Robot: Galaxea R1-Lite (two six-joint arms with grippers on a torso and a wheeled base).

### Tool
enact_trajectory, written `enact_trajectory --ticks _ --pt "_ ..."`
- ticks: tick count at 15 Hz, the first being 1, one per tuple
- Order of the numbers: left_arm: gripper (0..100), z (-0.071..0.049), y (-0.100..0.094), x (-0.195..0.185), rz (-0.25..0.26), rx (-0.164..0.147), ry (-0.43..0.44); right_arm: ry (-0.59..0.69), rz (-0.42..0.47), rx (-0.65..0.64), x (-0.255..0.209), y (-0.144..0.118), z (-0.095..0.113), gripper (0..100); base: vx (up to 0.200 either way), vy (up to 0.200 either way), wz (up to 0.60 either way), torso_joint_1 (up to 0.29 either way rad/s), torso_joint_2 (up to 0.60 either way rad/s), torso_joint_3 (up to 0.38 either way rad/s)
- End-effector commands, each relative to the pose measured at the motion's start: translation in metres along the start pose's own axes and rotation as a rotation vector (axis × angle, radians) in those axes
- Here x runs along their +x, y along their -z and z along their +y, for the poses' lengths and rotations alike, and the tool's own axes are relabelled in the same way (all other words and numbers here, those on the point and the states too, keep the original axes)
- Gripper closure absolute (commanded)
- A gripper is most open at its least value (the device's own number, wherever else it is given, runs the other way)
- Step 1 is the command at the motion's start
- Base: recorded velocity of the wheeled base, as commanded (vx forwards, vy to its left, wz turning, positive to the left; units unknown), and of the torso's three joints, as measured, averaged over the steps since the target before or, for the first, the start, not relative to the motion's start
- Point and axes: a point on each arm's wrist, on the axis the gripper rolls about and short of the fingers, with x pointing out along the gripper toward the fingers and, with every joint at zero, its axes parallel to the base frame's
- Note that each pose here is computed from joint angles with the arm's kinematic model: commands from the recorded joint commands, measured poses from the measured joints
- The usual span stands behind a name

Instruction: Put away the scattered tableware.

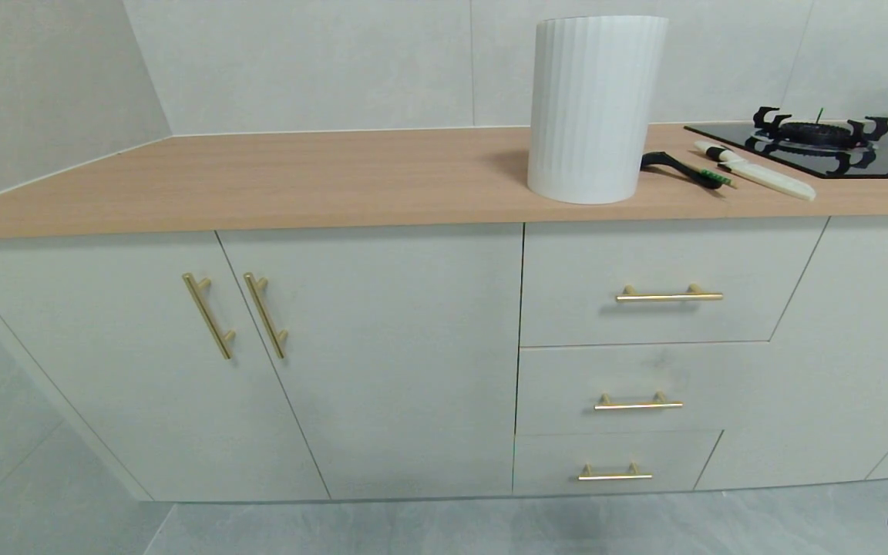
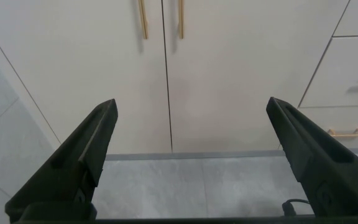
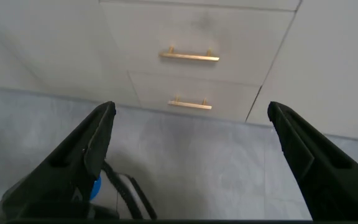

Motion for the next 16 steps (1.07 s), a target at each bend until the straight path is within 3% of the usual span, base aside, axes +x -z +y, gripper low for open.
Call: enact_trajectory --ticks 1,8,12,16 --pt "0 0.000 0.000 0.000 0.000 0.000 0.000 -0.013 0.175 0.002 0.047 -0.028 -0.002 0 0.000 0.000 0.00 0.000 0.00 0.000" --pt "0 0.000 0.000 0.000 0.000 0.000 0.000 -0.014 0.251 -0.009 0.154 -0.053 -0.010 0 0.000 0.000 0.00 0.000 0.00 0.000" --pt "0 0.000 0.000 0.000 0.002 0.000 0.000 -0.021 0.302 -0.012 0.210 -0.057 -0.010 0 0.000 0.000 0.00 0.000 0.00 0.000" --pt "0 0.000 0.000 0.000 0.002 0.000 0.000 -0.016 0.376 -0.007 0.258 -0.045 -0.013 0 0.000 0.000 0.00 0.000 0.00 0.000"
